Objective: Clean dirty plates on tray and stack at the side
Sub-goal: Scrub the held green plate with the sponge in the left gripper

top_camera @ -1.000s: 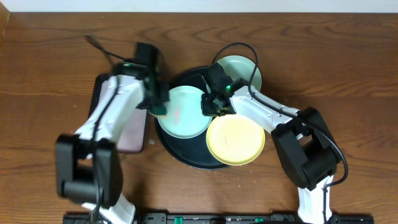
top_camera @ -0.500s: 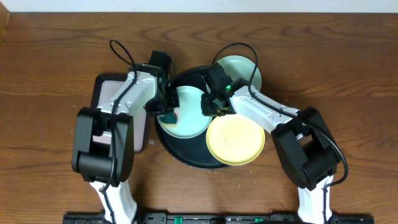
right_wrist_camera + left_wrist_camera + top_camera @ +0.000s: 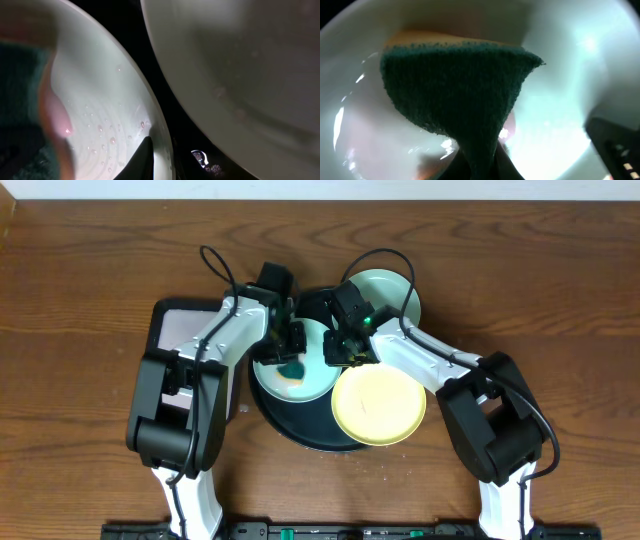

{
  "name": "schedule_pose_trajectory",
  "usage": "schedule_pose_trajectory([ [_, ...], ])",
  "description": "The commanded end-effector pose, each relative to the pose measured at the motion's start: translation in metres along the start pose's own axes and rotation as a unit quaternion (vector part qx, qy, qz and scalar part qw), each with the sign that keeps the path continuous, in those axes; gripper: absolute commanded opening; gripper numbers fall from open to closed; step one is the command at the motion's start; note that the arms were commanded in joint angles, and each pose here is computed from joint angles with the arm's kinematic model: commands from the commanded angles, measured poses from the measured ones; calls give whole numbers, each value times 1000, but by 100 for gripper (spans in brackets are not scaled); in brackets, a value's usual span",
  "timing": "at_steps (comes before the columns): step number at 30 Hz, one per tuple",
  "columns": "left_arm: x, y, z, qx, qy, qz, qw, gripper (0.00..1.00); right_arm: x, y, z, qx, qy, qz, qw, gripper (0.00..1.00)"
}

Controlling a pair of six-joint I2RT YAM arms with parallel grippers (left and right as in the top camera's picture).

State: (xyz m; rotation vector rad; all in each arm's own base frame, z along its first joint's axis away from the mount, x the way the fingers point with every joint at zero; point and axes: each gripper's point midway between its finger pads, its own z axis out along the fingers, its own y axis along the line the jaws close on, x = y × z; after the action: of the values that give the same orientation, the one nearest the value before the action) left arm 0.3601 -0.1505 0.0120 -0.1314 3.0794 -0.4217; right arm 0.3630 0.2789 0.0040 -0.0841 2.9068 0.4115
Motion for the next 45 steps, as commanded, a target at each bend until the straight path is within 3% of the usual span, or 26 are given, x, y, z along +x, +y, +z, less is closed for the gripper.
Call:
schedule_pose_trajectory([
  [1,-3,-10,19,30,4,11,999,7,10,-4,14,14,16,-10,1000,13],
  [4,-18,12,17,-21,-29,-2,999,7,10,-4,14,14,16,-10,1000,13],
  [6,-23,41,13,-91,-48,-34,994,7,10,-4,14,14,16,-10,1000,13],
  [10,-7,73,5,-167,-29,-70,983,7,10,-4,14,14,15,-14,1000,13],
  [17,37,56,8,-144,62,-63,986,7,9,-4,14,15,15,-14,1000,13],
  [22,60,-2,16,-18,119,3,993,7,9,-4,14,15,15,-14,1000,13],
  [28,39,-23,22,21,74,28,997,8,9,-5,14,16,15,-14,1000,13],
  [34,-2,20,15,-67,-9,-49,996,7,10,-5,14,16,16,-13,1000,13],
  [41,-10,63,-21,-172,-55,-95,979,7,10,-5,14,16,16,-13,1000,13],
  [45,6,53,-26,-150,-25,-94,984,7,9,-5,14,16,15,-13,1000,13],
])
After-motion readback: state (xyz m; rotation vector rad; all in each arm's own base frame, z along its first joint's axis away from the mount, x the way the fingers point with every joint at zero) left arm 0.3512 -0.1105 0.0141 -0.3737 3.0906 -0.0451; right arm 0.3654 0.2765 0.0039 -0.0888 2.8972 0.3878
